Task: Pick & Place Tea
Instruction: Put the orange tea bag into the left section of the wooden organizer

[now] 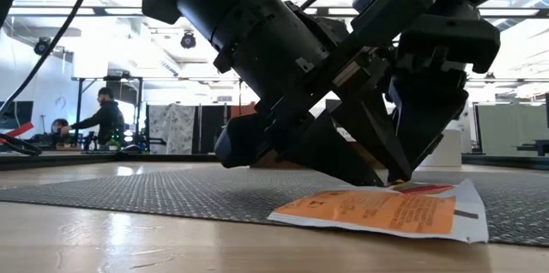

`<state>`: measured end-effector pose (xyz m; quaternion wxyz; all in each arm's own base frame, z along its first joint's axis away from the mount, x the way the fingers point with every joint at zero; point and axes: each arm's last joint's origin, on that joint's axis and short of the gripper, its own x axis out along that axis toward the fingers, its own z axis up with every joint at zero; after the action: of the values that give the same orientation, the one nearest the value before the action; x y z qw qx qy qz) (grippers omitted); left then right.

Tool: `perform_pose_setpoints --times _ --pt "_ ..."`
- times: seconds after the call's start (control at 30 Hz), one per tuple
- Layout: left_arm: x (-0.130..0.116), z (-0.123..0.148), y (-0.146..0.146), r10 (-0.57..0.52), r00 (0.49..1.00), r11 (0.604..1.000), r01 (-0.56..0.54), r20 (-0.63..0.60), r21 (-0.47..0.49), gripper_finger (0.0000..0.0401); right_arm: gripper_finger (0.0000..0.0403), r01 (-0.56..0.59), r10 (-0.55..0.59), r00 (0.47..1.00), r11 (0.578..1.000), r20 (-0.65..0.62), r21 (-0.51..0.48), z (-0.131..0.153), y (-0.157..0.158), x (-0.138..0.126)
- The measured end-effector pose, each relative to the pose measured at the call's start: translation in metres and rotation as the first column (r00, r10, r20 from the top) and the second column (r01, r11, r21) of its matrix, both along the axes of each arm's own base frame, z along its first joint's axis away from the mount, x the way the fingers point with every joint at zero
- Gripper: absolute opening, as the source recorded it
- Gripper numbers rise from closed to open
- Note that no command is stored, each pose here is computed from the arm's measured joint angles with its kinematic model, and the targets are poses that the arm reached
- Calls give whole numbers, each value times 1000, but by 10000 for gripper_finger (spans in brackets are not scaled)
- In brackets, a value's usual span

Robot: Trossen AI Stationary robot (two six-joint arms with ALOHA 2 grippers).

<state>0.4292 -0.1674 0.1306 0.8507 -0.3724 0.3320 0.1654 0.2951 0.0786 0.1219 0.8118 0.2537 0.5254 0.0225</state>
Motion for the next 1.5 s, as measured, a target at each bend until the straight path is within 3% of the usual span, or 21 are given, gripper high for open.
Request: perform_pose_setpoints --times 0.43,0.7,1.03,1.27,1.5 --pt "0 0 0 1 1000 1000 -1 0 -4 110 121 -19 21 1000 997 -20 74 3 14 0" --pt "0 0 0 4 1000 1000 -4 3 -3 110 95 -13 14 1000 998 -18 59 2 17 0" --pt "1 2 -1 6 1000 1000 -6 14 -11 110 19 5 -5 1000 1000 2 26 3 15 1" --pt "-1 26 -2 -15 999 1000 16 52 -9 110 9 22 -23 997 1000 67 9 19 16 0" --pt "-13 67 2 54 991 997 -60 122 44 110 8 63 -59 990 998 125 -28 46 11 -10"
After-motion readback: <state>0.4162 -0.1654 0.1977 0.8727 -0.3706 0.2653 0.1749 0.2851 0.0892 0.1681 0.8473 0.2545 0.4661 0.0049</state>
